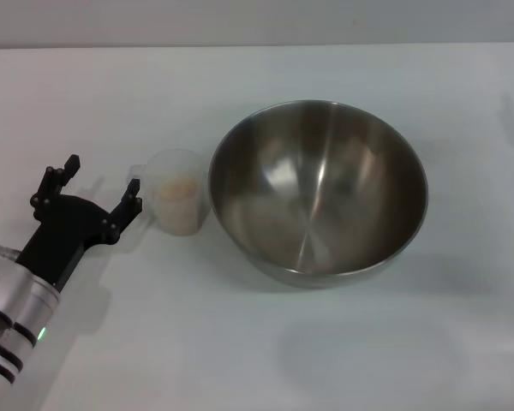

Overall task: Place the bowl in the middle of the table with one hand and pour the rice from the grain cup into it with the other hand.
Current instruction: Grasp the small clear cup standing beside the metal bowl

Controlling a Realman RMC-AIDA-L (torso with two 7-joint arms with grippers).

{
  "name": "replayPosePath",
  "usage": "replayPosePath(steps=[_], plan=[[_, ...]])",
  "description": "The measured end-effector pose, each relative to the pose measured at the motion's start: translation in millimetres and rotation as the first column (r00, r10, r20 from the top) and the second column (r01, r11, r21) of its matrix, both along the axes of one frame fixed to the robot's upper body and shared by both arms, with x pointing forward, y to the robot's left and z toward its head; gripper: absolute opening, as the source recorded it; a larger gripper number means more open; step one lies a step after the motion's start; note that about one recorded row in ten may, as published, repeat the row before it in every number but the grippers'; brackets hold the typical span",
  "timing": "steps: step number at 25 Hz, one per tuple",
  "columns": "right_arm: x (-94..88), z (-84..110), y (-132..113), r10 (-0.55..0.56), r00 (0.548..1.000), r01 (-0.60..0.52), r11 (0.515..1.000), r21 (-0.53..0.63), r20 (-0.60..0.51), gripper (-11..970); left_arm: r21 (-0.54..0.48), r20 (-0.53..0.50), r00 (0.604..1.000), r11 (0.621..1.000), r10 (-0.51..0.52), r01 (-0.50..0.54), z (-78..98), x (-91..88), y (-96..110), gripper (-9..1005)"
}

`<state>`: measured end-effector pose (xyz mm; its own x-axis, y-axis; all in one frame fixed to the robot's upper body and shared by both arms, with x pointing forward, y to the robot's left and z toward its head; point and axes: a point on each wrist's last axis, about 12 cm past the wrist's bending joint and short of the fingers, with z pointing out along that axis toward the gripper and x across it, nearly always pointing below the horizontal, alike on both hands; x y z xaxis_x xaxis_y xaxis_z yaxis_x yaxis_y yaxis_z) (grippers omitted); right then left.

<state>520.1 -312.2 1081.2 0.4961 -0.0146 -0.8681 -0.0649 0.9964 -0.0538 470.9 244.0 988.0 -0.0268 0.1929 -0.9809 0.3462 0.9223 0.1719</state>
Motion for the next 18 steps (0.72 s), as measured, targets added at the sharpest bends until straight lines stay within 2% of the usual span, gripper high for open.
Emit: replayPosePath(steps=[7, 10, 18], plan=[[2.8, 0.6, 1, 0.002, 1.0, -0.002, 1.0, 0.0, -0.004, 730, 0.015, -0.008, 1.0, 1.0, -0.017, 0.017, 2.0, 11.5, -4, 821], [3.8, 1.1, 2, 0.003, 1.0, -0.003, 1.0, 0.001, -0.003, 730, 0.011, -0.014, 1.0, 1.0, 0.013, -0.013, 3.6, 19.1, -3, 821], [7.7, 1.9, 4, 0.009, 1.0, -0.009, 1.0, -0.001, -0.009, 730, 0.019, -0.019, 1.0, 1.0, 0.014, -0.013, 4.9, 25.5, -3, 819]])
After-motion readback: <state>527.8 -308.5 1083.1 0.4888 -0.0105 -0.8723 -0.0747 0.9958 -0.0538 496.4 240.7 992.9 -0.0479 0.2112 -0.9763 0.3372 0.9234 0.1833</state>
